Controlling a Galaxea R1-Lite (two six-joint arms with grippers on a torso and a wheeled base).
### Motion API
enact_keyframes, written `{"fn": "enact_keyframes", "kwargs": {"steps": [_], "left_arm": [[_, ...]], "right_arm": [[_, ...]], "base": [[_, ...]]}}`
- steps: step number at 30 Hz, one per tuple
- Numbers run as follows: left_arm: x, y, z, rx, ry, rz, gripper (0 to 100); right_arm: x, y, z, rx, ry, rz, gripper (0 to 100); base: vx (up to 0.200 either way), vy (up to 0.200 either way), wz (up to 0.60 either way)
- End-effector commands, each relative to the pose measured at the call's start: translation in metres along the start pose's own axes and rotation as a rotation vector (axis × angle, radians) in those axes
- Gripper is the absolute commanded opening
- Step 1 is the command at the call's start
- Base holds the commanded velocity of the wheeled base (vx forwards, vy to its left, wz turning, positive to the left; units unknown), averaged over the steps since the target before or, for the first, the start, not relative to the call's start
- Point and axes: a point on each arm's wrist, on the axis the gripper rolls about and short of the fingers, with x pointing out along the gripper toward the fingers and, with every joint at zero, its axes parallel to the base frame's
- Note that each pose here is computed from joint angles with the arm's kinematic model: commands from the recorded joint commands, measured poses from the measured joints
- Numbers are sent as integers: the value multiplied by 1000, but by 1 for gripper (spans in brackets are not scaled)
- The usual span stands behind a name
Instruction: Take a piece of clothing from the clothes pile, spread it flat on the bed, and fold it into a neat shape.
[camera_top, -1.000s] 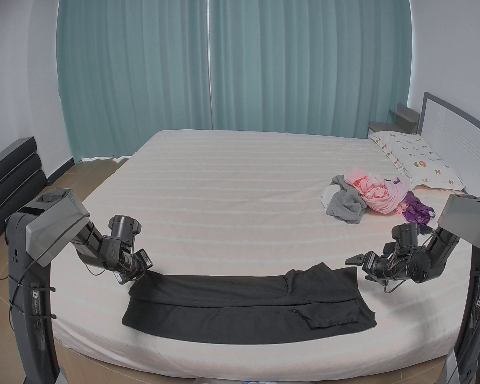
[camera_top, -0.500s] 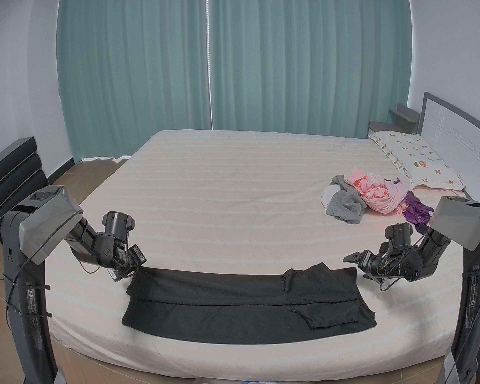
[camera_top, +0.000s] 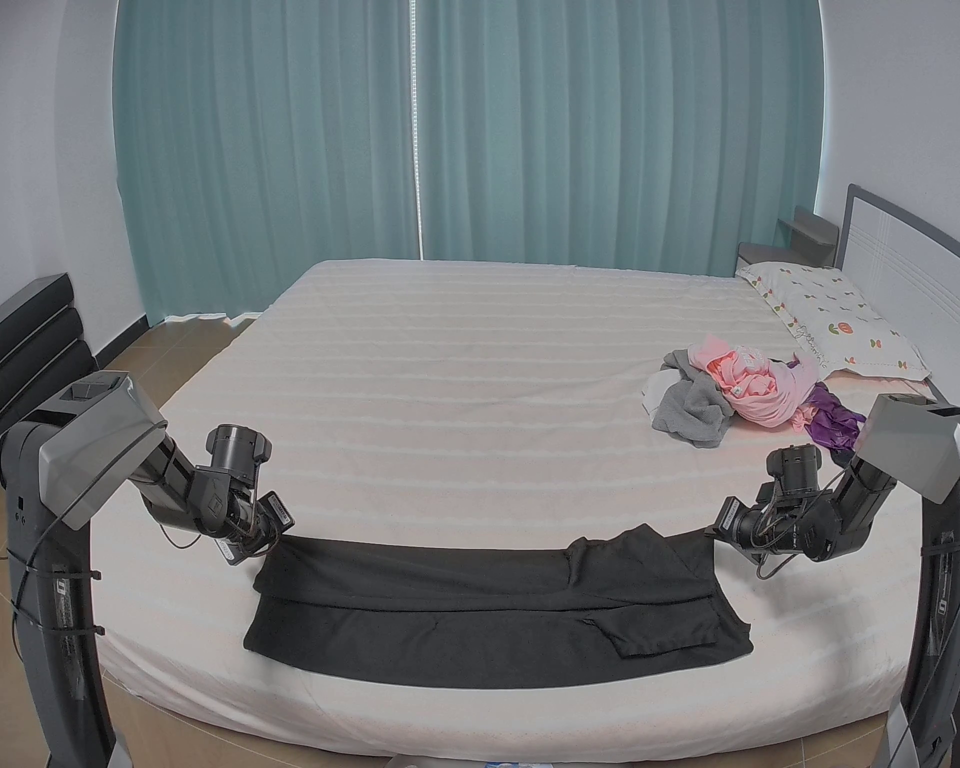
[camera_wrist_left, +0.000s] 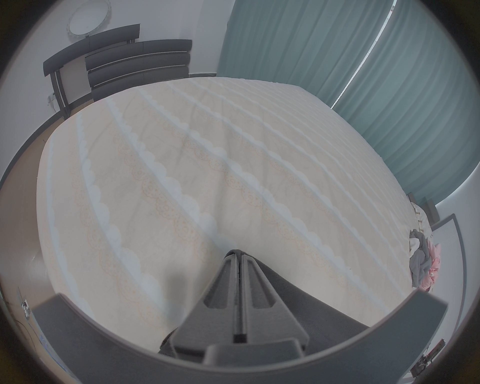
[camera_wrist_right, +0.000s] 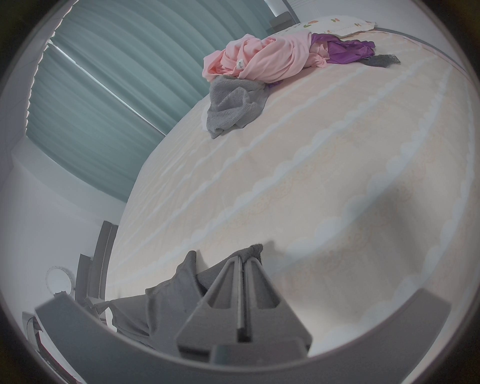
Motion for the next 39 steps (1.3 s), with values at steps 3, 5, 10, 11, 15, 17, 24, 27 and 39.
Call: {"fn": "enact_keyframes", "kwargs": {"steps": [3,5,10,11,15,17,24,27,39], "left_arm": [[1,1,-1,0,3,3,0],[1,1,-1,-1,4,2,0],[1,0,-1,-1,2,-2,0],[1,0,-1,-1,2,-2,0],[-1,0,0,-6,4,-10,100],[-2,-1,0,-15,2,-13,100],[-24,4,8,-57,5,-47,100],[-48,12,10,-59,31,-99,100],[-87,42,-16,83,127,-174,100]], "right_arm": [[-4,-5,7,15,-19,-6,0],[-4,-6,6,15,-18,-7,0],[-4,-8,5,20,-13,-12,0],[-4,-8,4,20,-12,-11,0],[-5,-8,3,25,-8,-14,100],[-12,-6,2,53,-5,-7,100],[-48,5,2,75,-5,40,100],[-62,5,-5,83,4,48,100],[-76,-11,-36,130,-27,90,100]], "base": [[0,0,0],[0,0,0],[0,0,0],[0,0,0],[0,0,0],[0,0,0],[0,0,0],[0,0,0],[0,0,0]]}}
